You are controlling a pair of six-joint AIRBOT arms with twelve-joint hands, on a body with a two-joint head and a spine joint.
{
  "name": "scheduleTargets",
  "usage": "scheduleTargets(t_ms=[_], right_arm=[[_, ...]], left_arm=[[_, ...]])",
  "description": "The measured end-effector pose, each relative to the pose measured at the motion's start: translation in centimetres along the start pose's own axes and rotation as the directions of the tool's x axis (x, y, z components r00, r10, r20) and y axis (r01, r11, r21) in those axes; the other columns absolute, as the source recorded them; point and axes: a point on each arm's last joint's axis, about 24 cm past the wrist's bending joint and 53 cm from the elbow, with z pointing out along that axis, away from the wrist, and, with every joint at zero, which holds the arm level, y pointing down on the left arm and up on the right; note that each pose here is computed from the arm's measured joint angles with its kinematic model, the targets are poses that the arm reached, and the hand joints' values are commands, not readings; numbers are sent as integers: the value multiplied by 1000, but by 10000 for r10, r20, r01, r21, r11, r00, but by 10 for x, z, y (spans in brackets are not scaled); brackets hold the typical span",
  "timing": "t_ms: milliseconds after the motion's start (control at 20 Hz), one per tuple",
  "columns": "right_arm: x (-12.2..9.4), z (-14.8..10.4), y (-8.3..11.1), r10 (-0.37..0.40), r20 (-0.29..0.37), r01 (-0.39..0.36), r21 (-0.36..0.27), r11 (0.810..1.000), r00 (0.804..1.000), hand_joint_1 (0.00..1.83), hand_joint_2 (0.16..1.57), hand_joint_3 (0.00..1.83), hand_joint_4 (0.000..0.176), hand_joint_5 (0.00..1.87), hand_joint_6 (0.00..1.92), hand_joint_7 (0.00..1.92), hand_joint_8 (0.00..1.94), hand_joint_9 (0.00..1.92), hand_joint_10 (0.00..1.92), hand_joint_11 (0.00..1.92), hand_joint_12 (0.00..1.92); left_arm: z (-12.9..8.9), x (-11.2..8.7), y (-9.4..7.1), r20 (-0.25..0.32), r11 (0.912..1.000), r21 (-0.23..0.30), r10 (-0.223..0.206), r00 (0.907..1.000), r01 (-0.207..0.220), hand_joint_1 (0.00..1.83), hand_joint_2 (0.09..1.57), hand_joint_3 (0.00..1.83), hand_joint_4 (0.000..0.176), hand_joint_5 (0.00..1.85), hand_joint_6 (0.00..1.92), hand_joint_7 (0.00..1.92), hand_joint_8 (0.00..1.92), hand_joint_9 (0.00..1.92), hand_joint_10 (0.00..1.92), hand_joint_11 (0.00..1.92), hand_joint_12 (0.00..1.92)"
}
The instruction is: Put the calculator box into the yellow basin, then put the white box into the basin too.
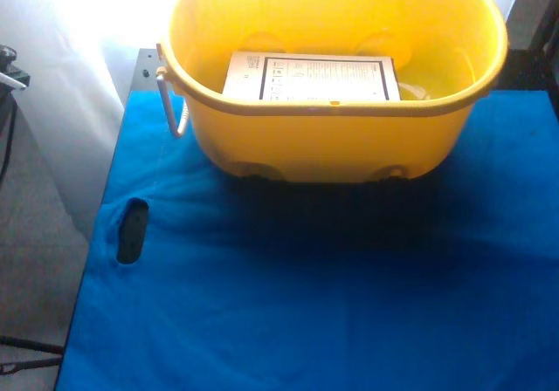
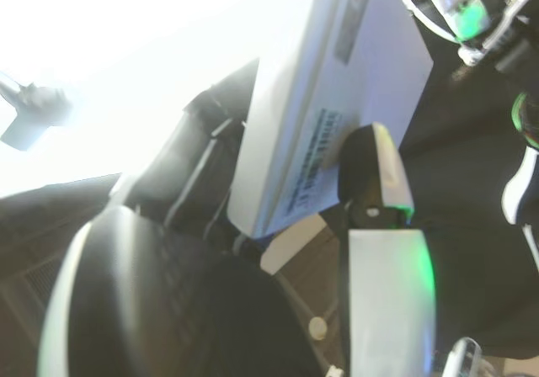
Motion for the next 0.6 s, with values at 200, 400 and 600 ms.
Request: scheduleTargets(t_ms=[200, 400, 600], right_arm=[[13, 26, -16, 206, 98, -207, 92, 9997, 9997, 1378, 1101, 0, 0, 964, 937, 995, 923, 951, 1187, 844, 1132], [38, 52, -35, 725, -31, -724, 313, 9969, 9974, 1373, 1102, 1, 0, 942, 994, 1009, 888, 954, 1168, 844, 1128], [56, 66, -54, 960, -228, -941, 716, 9930, 9951, 1147, 1159, 0, 0, 898, 1118, 540, 620, 151, 969, 16, 1780]], left_arm=[[0, -3, 0, 86, 10000, 17, -21, 10000, 21, 690, 1185, 7, 0, 411, 6, 256, 0, 194, 9, 0, 708], [0, -3, 0, 99, 10000, 15, -35, 9999, 35, 729, 1184, 1, 0, 454, 23, 291, 4, 191, 6, 0, 423], [0, -3, 0, 93, 10000, 21, -24, 10000, 23, 657, 1207, 3, 0, 411, 4, 266, 1, 161, 19, 0, 376]])
